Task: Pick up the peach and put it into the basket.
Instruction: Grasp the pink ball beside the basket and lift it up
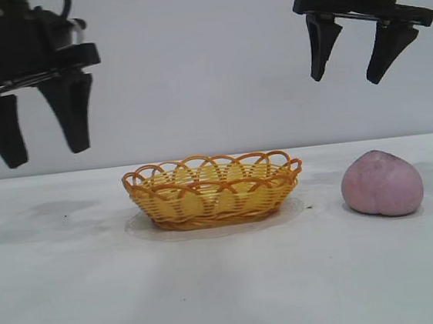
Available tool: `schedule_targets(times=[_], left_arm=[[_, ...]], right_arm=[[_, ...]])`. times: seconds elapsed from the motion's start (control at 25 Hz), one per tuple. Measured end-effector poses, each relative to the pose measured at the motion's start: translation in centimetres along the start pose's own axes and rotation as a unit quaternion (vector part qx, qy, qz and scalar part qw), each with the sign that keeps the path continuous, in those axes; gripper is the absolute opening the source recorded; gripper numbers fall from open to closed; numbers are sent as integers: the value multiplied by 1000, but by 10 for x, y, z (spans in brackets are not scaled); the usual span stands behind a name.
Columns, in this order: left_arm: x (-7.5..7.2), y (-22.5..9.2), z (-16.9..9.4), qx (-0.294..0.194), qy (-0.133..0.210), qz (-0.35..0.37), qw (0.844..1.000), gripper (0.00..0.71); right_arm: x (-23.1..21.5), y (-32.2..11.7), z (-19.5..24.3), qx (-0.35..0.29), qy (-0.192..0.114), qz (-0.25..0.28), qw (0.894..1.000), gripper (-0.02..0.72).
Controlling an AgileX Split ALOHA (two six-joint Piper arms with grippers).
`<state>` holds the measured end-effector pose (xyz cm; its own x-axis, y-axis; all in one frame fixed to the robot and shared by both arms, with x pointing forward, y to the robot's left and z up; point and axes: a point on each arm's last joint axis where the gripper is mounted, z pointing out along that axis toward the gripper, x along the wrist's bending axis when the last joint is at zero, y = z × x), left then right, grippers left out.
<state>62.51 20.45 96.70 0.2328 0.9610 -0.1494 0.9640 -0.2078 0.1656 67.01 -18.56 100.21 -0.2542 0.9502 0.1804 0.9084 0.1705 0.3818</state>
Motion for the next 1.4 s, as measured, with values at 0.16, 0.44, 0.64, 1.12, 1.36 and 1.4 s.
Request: schedule_targets(times=[0.16, 0.44, 0.64, 1.12, 1.36, 1.4], left_arm=[[36, -4, -6, 10, 14, -38, 999, 546], [79, -17, -14, 54, 56, -60, 995, 546], [78, -23, -36, 54, 78, -57, 994, 546], [45, -115, -121, -18, 89, -65, 994, 546], [23, -201, -150, -95, 96, -71, 988, 546], [20, -215, -157, -122, 99, -69, 985, 546]], right_arm=[[0, 0, 0, 0, 0, 0, 1000, 508], [0, 0, 0, 1, 0, 0, 1000, 508], [0, 0, 0, 2, 0, 0, 1000, 508], [0, -2, 0, 13, 0, -1, 1000, 508], [0, -3, 0, 15, 0, -1, 1000, 508], [0, -3, 0, 16, 0, -1, 1000, 508]])
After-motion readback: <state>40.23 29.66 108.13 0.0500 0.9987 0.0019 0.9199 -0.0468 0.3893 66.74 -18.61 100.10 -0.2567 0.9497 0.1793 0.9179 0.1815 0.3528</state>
